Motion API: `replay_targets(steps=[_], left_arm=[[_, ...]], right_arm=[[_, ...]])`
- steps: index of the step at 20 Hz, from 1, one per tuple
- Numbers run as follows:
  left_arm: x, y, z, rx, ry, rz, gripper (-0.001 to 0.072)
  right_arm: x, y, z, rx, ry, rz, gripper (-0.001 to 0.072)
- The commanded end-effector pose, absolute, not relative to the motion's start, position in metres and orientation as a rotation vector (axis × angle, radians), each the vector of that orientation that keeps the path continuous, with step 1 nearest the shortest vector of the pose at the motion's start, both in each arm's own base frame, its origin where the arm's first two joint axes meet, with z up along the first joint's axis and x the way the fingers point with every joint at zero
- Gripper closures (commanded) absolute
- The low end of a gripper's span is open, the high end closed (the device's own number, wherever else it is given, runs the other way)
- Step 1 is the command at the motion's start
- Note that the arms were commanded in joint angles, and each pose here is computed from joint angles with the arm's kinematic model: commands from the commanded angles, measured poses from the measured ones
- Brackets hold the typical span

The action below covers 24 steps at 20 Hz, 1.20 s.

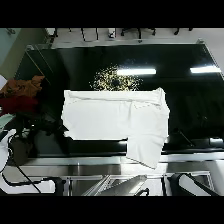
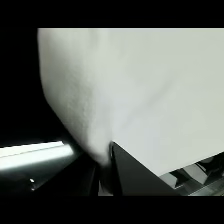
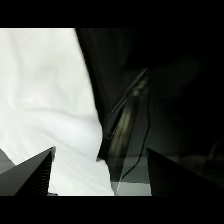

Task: Fold the shirts.

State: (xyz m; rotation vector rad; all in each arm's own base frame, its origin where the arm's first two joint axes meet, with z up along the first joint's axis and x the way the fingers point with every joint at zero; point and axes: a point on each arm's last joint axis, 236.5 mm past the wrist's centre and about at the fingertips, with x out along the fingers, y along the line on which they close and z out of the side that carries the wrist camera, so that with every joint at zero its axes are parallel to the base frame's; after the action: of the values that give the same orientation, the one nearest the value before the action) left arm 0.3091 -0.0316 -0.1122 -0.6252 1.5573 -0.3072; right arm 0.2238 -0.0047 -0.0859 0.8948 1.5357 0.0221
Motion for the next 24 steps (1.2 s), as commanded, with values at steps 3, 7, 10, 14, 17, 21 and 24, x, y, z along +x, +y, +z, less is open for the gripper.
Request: replay_targets(steps=[3, 7, 10, 14, 17, 21, 24], left_arm=[[0.309, -0.042, -0.096, -0.618, 1.573, -0.381, 0.0619], [0.303, -0.038, -0.095, -0.636, 1.588, -0.384, 0.0693], [0.302, -0.039, -0.094, -0.638, 1.593, -0.386, 0.0693], [0.298, -0.041, -0.092, -0.645, 1.609, -0.397, 0.0693], [0.287, -0.045, -0.087, -0.672, 1.66, -0.405, 0.0694], [0.254, 0.001, -0.086, -0.487, 1.782, -0.191, 0.0694], [0.234, 0.05, -0.076, -0.305, 1.802, 0.022, 0.0694]], right_arm=[[0.196, 0.014, -0.112, 0.93, 1.591, 0.031, 0.0065], [0.191, 0.03, -0.123, 0.948, 1.635, 0.061, 0.0065], [0.191, 0.066, -0.129, 0.924, 1.708, 0.168, 0.0067], [0.197, 0.1, -0.14, 0.824, 1.729, 0.267, 0.0603], [0.217, 0.095, -0.125, 0.815, 1.682, 0.282, 0.0691], [0.215, 0.056, -0.105, 0.78, 1.663, 0.095, 0.0692], [0.187, 0.009, -0.1, 0.614, 1.702, -0.137, 0.0691]])
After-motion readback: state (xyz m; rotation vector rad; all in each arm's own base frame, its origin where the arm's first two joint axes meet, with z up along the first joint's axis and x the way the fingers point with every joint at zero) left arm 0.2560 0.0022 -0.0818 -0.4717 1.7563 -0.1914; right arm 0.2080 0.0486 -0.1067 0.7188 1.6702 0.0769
